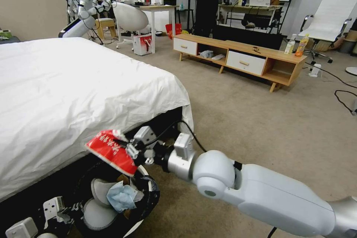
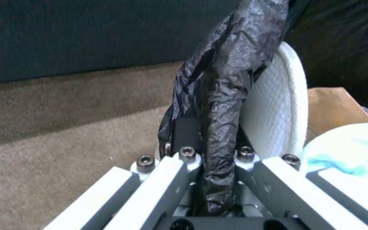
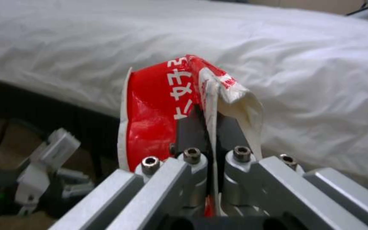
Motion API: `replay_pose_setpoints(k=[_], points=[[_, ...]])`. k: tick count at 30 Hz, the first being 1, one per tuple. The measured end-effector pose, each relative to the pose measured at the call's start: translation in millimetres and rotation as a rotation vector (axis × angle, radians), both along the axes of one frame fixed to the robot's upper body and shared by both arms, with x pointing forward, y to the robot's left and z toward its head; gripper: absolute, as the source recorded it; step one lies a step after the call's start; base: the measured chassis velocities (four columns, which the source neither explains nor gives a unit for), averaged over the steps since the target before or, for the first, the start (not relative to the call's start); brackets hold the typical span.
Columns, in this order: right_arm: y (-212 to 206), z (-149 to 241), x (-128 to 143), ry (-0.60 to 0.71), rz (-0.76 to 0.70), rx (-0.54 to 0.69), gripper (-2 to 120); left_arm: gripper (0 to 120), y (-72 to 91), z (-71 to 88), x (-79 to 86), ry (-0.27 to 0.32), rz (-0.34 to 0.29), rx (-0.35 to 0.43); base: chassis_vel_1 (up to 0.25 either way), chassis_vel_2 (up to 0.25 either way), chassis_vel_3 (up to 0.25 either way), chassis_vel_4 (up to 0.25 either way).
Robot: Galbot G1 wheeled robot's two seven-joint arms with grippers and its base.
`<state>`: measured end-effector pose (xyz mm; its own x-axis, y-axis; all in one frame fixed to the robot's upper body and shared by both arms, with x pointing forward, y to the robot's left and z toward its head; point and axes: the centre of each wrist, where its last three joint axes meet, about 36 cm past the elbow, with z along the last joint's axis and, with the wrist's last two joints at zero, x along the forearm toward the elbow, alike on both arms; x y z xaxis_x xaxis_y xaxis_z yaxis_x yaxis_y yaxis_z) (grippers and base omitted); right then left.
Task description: Pick up the trash bin and place the garbage on the floor into it.
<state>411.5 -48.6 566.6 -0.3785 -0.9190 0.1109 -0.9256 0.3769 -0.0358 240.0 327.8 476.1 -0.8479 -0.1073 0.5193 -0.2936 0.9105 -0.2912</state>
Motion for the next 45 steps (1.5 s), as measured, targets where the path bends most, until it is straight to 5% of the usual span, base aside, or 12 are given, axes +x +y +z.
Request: replay_pose_setpoints(k=[45], points=[[44.0, -91.0, 0.4, 0.132, -0.023, -0.2, 0, 1, 0.4, -5.2, 3.8, -0.002, 0.004, -0.018, 0.0, 0.0, 0.0, 0.0]])
